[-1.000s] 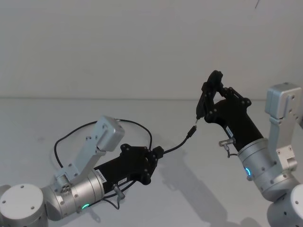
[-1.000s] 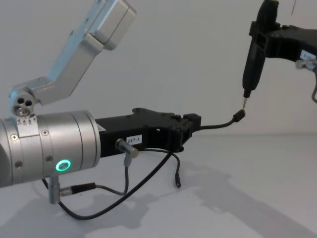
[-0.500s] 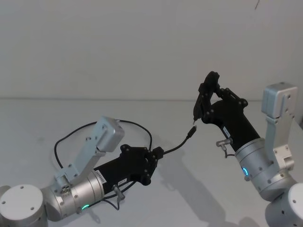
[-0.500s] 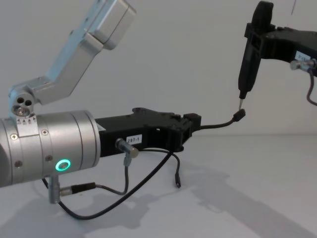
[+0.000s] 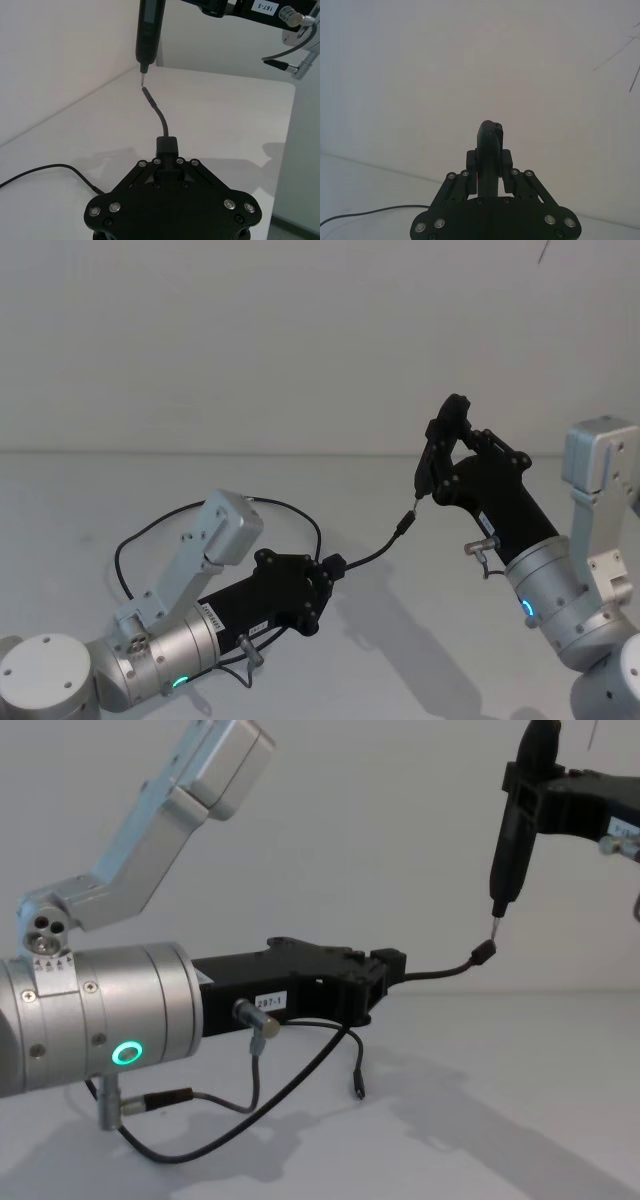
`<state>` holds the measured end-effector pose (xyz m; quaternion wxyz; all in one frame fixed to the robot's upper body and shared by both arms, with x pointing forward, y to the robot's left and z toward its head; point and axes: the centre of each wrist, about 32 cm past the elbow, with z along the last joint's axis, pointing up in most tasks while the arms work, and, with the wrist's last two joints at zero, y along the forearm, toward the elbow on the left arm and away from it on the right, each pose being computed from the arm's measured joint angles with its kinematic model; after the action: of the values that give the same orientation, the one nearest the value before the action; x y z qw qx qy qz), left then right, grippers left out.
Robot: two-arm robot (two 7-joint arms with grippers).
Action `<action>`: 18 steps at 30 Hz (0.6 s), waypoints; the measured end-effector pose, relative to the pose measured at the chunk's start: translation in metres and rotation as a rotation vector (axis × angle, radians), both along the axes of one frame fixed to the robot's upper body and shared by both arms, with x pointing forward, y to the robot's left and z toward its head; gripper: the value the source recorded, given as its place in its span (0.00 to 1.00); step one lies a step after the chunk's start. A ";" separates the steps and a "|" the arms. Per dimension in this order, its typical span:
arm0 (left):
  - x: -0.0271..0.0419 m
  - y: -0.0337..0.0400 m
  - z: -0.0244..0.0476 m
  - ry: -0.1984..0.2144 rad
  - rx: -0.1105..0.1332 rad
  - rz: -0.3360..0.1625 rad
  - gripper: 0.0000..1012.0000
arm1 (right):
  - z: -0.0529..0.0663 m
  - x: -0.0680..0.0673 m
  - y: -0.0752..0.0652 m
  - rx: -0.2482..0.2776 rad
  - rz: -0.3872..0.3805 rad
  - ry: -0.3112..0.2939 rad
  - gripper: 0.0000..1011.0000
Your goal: Pick up the data cable with the one hand.
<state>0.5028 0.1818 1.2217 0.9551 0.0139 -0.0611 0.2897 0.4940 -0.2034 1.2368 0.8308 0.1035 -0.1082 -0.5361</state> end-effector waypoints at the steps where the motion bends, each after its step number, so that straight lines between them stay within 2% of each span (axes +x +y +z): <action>1: 0.0000 0.0000 0.0000 0.000 0.000 0.000 0.00 | 0.000 0.000 0.000 0.000 0.000 0.000 0.28; 18: 0.0000 0.0000 0.0000 0.000 0.000 0.000 0.00 | 0.004 -0.010 0.000 0.013 0.032 0.021 0.28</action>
<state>0.5028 0.1818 1.2217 0.9550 0.0140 -0.0611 0.2898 0.4843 -0.2030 1.2404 0.8397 0.1051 -0.0942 -0.5244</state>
